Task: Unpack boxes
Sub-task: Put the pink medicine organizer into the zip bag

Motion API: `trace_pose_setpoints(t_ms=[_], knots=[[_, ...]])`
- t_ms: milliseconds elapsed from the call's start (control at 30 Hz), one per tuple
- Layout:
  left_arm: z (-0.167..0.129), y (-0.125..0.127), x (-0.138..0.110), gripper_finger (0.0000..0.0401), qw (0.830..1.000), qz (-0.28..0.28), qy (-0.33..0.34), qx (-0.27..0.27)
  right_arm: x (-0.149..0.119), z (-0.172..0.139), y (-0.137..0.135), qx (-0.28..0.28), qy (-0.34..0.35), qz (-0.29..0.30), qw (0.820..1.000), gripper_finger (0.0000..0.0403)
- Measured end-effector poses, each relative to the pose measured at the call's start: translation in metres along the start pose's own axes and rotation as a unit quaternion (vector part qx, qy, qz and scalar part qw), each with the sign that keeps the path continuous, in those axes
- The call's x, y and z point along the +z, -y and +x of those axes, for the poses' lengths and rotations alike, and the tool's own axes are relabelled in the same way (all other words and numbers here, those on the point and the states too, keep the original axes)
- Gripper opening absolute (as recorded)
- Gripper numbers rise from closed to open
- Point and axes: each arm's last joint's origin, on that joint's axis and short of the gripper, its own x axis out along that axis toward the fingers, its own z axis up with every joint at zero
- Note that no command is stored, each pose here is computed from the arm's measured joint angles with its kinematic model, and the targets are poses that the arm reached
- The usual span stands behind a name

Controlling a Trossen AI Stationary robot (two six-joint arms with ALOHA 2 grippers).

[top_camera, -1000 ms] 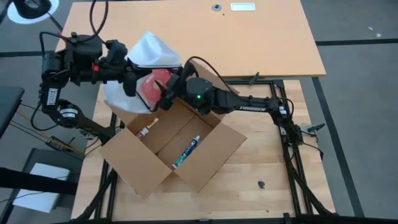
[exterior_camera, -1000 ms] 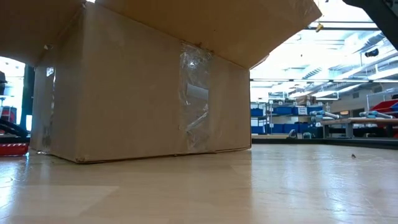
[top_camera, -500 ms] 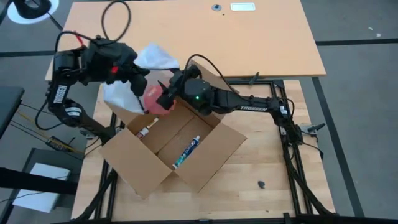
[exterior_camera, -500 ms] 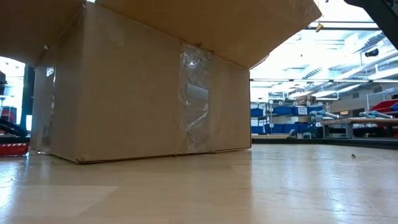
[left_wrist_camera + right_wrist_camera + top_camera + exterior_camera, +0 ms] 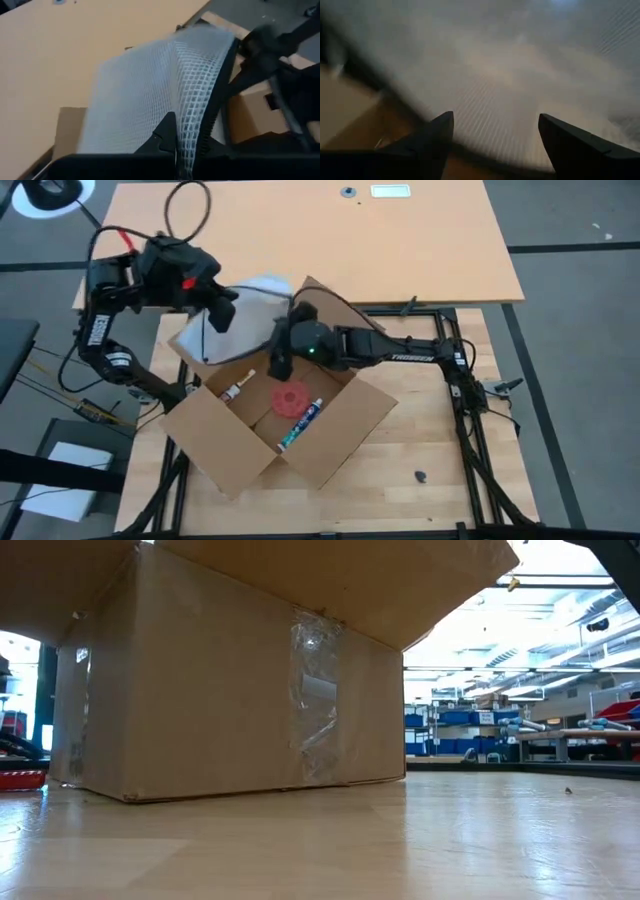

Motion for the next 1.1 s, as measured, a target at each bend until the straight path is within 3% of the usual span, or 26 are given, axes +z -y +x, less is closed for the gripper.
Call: trace_pose_setpoints(t_ms=[100,200,433,700,1100], knots=[[-0.011,-0.005,-0.003,0.0006,1.000,-0.004,0.013,0.003,-0.018,0.008,-0.008,0.080,-0.055,-0.024,0.995,0.0293],[-0.014,-0.006,-0.004,0.0006,1.000,-0.006,0.018,0.007,-0.042,0.026,-0.008,0.137,-0.117,0.007,0.984,0.0293],[-0.021,-0.009,-0.006,0.0006,1.000,-0.008,0.028,0.012,-0.093,0.055,-0.012,0.206,-0.202,0.032,0.957,0.0293],[-0.021,-0.009,-0.006,0.0006,1.000,-0.008,0.028,0.011,-0.160,0.078,-0.021,0.198,-0.294,0.110,0.928,0.0293],[-0.021,-0.009,-0.006,0.0006,1.000,0.005,0.027,0.011,-0.178,0.094,-0.022,0.167,-0.245,0.155,0.942,0.0293]])
